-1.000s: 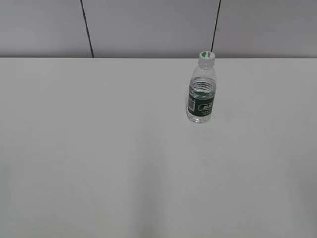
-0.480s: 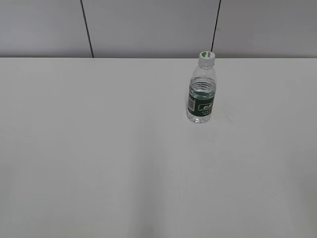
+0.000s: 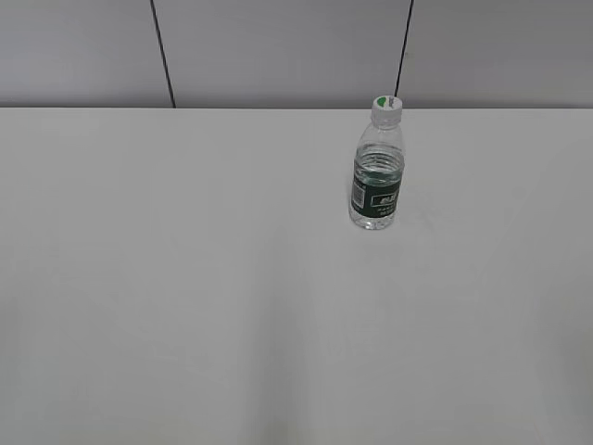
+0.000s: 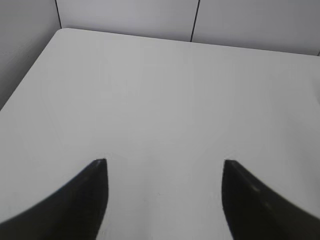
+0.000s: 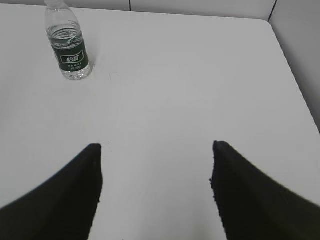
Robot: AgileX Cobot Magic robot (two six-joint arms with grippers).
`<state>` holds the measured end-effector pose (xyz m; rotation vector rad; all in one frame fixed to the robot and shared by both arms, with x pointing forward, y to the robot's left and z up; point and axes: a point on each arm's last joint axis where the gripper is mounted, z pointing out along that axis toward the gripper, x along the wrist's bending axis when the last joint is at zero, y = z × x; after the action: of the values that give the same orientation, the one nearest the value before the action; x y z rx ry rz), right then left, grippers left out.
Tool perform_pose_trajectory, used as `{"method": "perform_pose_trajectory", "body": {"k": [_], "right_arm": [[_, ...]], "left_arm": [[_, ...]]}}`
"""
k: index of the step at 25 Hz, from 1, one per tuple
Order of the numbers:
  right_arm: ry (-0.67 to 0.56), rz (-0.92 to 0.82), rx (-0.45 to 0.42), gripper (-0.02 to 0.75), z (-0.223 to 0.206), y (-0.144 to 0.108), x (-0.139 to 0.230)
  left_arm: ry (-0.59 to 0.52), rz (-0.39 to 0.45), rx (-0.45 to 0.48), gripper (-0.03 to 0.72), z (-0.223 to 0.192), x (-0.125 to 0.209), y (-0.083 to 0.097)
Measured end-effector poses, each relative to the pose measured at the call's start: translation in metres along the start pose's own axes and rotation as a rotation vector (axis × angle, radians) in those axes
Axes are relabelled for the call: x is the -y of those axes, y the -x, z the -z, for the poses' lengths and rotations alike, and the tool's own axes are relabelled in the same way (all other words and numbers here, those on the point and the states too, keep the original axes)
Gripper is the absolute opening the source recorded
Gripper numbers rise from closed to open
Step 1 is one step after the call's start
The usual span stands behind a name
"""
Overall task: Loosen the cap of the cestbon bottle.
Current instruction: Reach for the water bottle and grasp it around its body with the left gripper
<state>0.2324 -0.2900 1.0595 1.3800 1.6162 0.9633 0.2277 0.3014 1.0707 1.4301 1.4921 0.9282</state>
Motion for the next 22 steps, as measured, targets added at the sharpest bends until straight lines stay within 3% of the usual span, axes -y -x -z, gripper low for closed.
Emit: {"method": "perform_pose_trajectory", "body": {"k": [3, 11, 22], "right_arm": [[0.000, 0.000, 0.000, 0.522, 0.000, 0.000, 0.000], [0.000, 0.002, -0.004, 0.522, 0.000, 0.000, 0.000], [0.007, 0.033, -0.075, 0.522, 0.001, 0.000, 0.000]], "left_arm": [[-0.001, 0.000, 0.001, 0.575, 0.000, 0.000, 0.000], [-0.069, 0.018, 0.025, 0.587, -0.014, -0.010, 0.004], [0.029, -0.030, 0.063, 0.585, -0.057, -0.052, 0.010]]}}
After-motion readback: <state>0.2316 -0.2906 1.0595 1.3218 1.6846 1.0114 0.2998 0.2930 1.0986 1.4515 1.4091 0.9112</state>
